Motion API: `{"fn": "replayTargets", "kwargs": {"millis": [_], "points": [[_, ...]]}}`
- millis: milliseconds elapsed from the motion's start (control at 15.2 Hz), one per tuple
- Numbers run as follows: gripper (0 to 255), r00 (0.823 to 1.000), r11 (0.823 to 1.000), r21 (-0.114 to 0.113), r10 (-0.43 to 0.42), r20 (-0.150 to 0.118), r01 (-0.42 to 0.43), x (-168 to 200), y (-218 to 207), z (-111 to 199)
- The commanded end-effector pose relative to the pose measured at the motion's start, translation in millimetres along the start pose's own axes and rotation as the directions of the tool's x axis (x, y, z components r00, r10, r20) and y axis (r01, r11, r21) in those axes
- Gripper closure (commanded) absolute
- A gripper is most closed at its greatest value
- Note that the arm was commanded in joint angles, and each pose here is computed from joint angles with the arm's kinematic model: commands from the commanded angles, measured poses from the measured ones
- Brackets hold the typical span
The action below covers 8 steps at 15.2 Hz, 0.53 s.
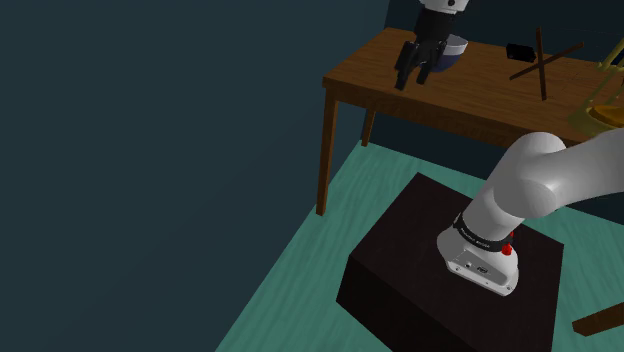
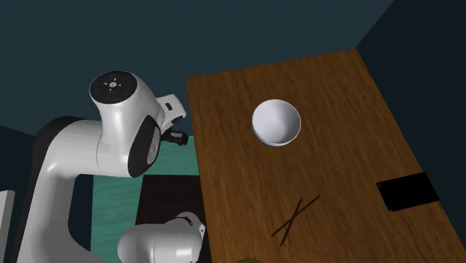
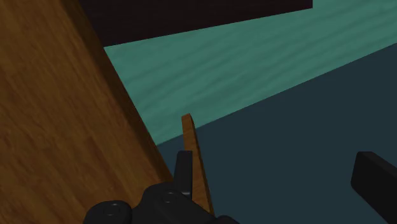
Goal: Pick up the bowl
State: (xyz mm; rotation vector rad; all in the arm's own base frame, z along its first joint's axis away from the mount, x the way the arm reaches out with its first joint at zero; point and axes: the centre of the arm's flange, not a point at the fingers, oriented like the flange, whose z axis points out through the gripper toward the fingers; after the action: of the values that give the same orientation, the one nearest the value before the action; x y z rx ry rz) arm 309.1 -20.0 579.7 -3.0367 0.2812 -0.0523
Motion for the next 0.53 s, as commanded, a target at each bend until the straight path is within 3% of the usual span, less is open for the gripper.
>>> {"fn": "replayTargets", "kwargs": {"millis": [0, 462], "points": [[0, 1.000, 1.000, 0.000, 0.000, 0.000, 0.000, 0, 0, 0], [0, 1.000, 0.998, -0.055, 0.015, 0.004, -0.015, 40, 74, -15]]}}
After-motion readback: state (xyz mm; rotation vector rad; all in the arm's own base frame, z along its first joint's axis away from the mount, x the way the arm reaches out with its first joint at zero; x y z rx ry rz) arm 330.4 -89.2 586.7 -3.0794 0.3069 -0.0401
